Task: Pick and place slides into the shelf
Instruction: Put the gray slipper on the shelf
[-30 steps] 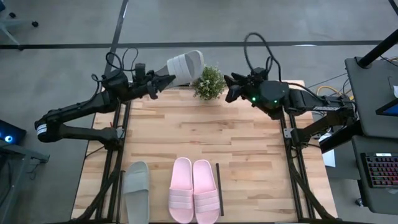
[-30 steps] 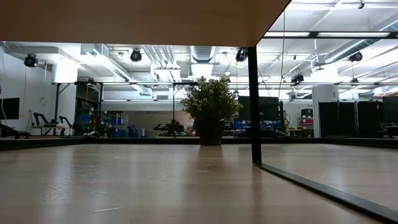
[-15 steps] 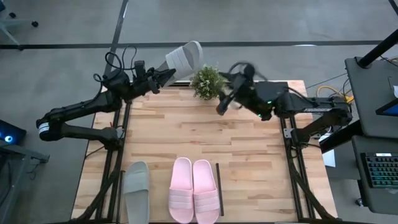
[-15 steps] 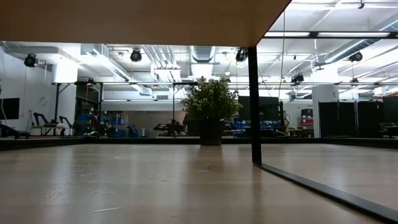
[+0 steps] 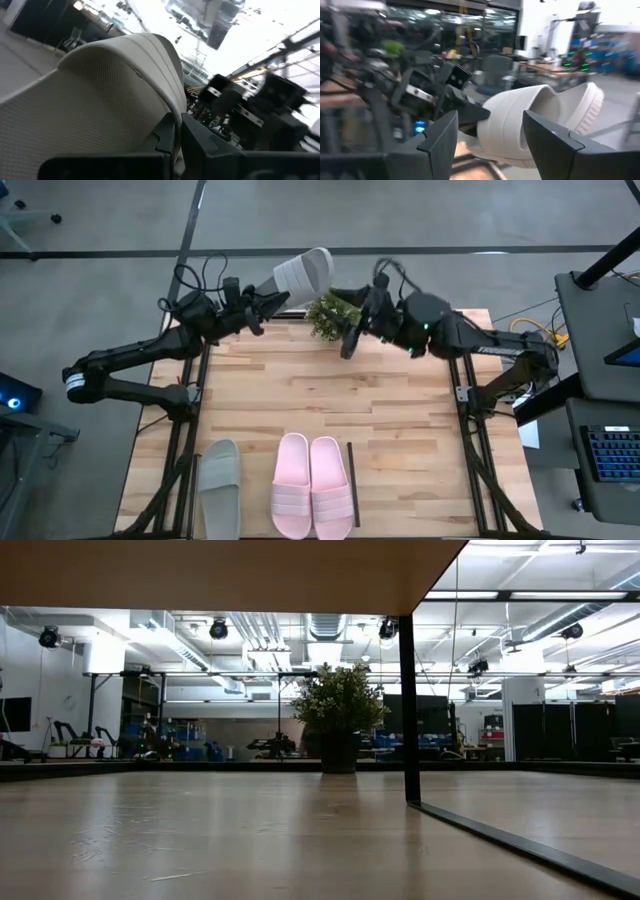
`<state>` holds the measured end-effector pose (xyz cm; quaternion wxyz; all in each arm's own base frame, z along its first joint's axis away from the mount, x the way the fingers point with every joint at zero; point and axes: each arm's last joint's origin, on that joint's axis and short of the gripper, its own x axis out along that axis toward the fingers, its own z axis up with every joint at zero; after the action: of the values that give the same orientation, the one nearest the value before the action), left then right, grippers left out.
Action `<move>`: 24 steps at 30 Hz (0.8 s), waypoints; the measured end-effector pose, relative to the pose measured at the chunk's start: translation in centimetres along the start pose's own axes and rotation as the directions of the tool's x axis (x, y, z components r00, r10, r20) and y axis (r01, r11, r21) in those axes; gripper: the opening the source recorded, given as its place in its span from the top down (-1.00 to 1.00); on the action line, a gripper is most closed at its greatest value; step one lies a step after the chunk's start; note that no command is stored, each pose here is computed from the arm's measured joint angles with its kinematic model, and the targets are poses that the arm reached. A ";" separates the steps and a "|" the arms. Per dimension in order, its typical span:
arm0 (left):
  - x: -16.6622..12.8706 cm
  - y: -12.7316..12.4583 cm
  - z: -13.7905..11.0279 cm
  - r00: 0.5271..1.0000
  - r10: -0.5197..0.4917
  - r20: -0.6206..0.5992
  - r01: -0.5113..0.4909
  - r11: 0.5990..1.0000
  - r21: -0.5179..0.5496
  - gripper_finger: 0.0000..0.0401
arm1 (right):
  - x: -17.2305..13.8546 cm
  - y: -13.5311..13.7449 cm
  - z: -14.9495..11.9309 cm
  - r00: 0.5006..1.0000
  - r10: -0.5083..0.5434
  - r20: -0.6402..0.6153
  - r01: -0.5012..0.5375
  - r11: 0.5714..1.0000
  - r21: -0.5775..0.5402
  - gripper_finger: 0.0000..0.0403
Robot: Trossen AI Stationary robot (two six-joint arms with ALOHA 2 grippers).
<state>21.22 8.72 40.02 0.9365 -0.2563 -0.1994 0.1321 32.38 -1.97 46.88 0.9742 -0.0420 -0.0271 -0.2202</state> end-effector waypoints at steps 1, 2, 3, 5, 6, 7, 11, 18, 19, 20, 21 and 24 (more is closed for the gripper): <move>0.0 0.0 0.0 1.000 -0.006 0.006 0.006 1.000 0.011 1.00 | 0.1 -0.4 0.3 1.000 0.026 0.004 -0.026 0.999 0.025 -0.07; 0.1 0.0 0.0 1.000 -0.010 0.010 0.010 1.000 0.025 1.00 | 0.3 -0.8 0.5 0.999 0.053 0.001 -0.053 0.998 0.045 -0.07; 0.2 0.0 0.0 1.000 -0.016 0.009 0.015 0.999 0.039 1.00 | 0.5 -1.1 0.8 0.997 0.077 0.004 -0.077 0.995 0.062 -0.07; 0.3 0.1 -0.2 1.000 -0.023 0.003 0.023 0.997 0.071 1.00 | 0.9 -1.5 1.1 0.994 0.108 -0.016 -0.107 0.992 0.071 -0.07; 0.4 0.1 -0.2 1.000 -0.026 0.006 0.026 0.996 0.085 1.00 | 1.2 -1.6 1.4 0.993 0.112 -0.025 -0.110 0.992 0.068 -0.07; 0.5 0.1 -0.2 1.000 -0.029 0.008 0.028 0.995 0.100 1.00 | 1.5 -1.7 1.5 0.993 0.110 -0.046 -0.107 0.992 0.061 -0.07; 0.8 0.3 -0.6 1.000 -0.023 -0.002 0.023 0.990 0.136 1.00 | 2.7 -1.6 1.9 0.984 0.112 -0.135 -0.111 0.994 0.018 -0.07; 1.0 0.4 -0.6 1.000 -0.019 0.013 0.016 0.982 0.186 1.00 | 4.3 -2.0 2.7 0.966 0.081 -0.245 -0.088 0.996 -0.017 -0.07; 1.0 0.4 -0.6 1.000 -0.018 0.011 0.015 0.979 0.201 1.00 | 4.4 -2.2 2.9 0.965 0.075 -0.250 -0.081 0.997 -0.011 -0.07; 1.0 0.3 -0.6 1.000 -0.017 0.013 0.014 0.976 0.215 1.00 | 4.3 -2.4 3.1 0.965 0.069 -0.255 -0.073 0.997 -0.009 -0.07; 0.9 0.3 -0.5 1.000 -0.019 0.016 0.015 0.974 0.224 1.00 | 4.3 -2.6 3.2 0.964 0.057 -0.259 -0.062 0.998 -0.009 -0.07; 0.7 0.0 -0.1 0.999 -0.030 0.032 0.022 0.971 0.239 1.00 | 3.9 -3.2 3.6 0.964 0.034 -0.263 -0.037 0.999 -0.005 -0.07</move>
<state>21.85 8.93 40.13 0.9586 -0.1368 -0.2019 0.1473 34.41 -6.20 50.95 0.9727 -0.0175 0.1043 -0.2065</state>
